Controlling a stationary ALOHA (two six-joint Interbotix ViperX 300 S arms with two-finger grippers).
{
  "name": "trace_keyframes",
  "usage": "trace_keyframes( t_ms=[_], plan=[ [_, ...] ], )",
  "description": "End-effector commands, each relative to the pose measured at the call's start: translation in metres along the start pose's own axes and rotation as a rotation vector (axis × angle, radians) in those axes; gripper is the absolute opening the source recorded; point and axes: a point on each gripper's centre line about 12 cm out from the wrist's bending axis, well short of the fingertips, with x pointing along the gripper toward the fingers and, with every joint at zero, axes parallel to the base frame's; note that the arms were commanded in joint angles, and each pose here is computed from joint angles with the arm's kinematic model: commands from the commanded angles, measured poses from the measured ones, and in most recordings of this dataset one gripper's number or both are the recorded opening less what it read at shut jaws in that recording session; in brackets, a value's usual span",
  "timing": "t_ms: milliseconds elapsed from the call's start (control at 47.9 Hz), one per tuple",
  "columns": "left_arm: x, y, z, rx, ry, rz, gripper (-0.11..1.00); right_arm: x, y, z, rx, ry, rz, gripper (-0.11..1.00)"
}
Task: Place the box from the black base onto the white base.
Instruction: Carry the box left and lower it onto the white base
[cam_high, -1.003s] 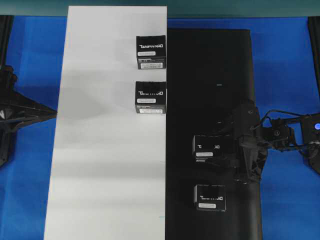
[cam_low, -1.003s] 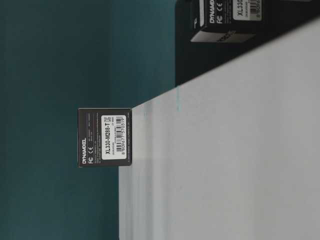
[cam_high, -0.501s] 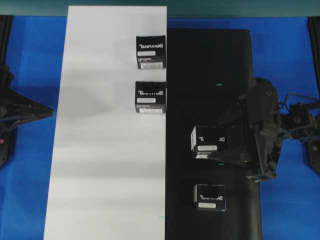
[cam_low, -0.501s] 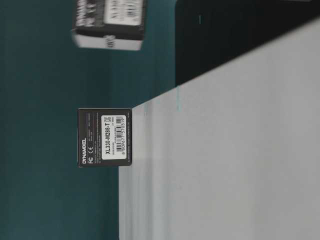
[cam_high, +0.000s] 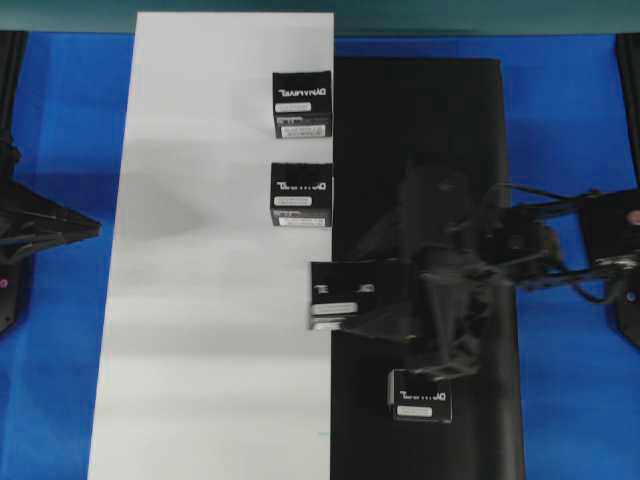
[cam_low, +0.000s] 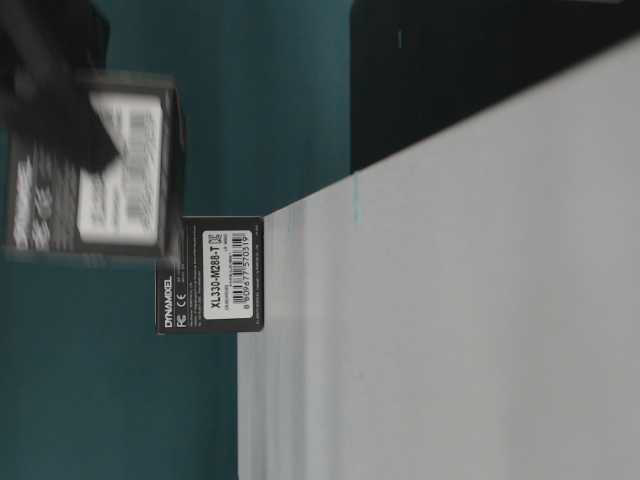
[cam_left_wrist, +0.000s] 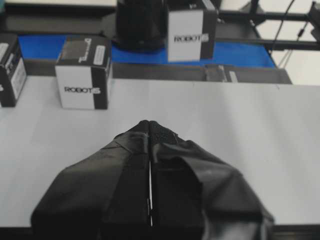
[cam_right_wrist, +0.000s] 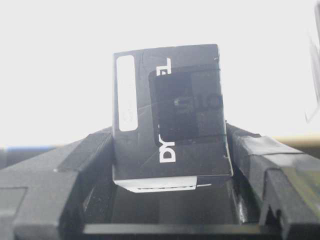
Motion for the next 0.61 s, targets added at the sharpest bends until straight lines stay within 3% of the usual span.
trace_keyframes(
  t_ms=[0,272,585],
  plan=[
    [0.000,-0.002,0.010,0.002,-0.018,-0.008,-0.05,0.012,0.002,0.009,-0.004,-0.001,0.001,0.58],
    [0.000,-0.003,0.009,0.004,-0.013,-0.015,-0.05,0.038,-0.002,0.009,0.000,0.023,-0.011,0.58],
    [0.000,-0.005,0.009,0.005,-0.012,-0.024,-0.05,0.043,-0.011,0.008,-0.002,0.024,-0.031,0.58]
  ],
)
